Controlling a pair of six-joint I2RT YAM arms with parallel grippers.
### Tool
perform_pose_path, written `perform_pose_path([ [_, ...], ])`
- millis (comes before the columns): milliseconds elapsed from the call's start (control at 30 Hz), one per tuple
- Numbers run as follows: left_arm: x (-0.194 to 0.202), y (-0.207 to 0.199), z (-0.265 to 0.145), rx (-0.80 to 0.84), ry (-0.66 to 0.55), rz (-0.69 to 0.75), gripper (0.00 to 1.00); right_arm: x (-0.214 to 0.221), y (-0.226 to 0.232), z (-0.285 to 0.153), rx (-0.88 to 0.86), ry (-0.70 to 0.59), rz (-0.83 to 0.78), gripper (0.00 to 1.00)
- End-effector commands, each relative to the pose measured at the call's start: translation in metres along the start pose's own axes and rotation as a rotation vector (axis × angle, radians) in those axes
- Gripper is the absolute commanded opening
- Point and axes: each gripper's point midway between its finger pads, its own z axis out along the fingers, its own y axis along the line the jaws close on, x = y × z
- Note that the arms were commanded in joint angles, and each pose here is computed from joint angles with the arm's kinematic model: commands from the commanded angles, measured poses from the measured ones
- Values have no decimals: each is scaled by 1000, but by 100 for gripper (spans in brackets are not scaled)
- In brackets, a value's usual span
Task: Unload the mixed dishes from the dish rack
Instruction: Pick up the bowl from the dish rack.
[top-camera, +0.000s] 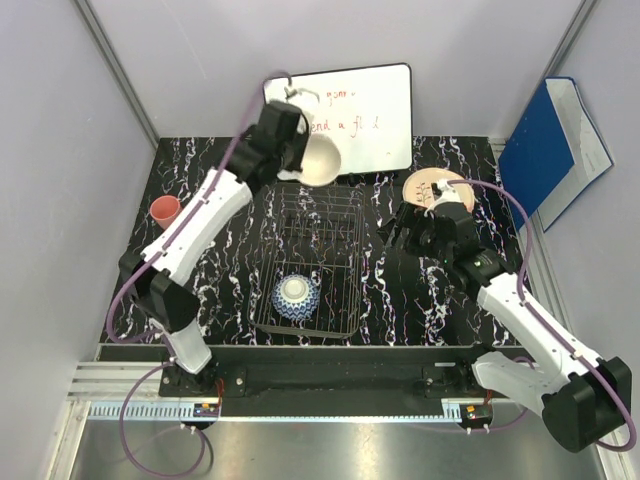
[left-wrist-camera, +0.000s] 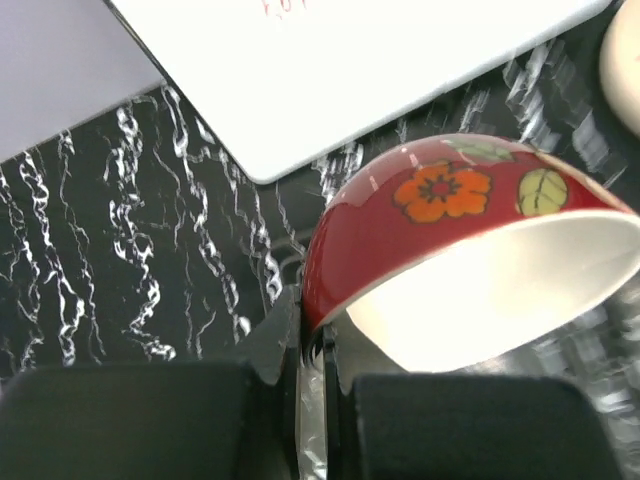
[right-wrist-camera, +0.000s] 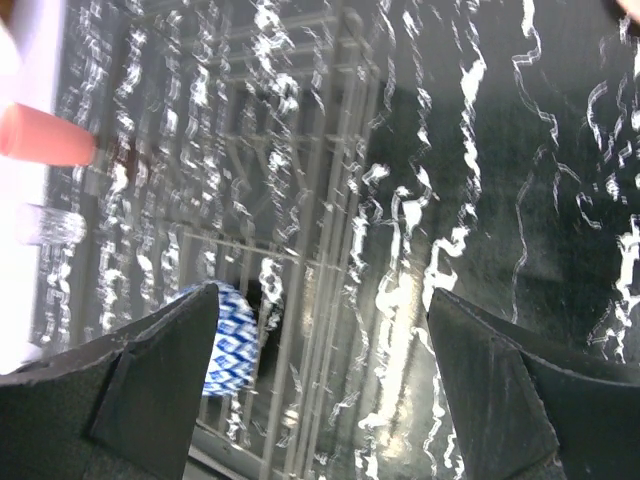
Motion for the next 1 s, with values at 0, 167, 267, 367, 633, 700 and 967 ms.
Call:
perform_pose_path([
  [0,-70,-3,-60,72,-35,-329,0,-53,30,-21,-7,-100,-20,93],
  [167,-45,-39,-67,215,128,-457,0,-80,41,-34,45,-110,-9,93],
  [267,-27,-60,-65,283,214,-496,0,-98,50,-46,50,-148,17,93],
  [367,-13,-78,-67,293,257,-491,0,-108,52,-51,77,-158,27,93],
  [633,4,-109,-74,331,302,-467,0,-94,57,-44,67,-75,18,91],
  [700,4,-118,-76,348,309,-459,0,-85,54,-38,78,-42,7,91],
  [967,9,-135,-67,365,336,-437,0,-73,61,-39,53,-19,-22,90],
])
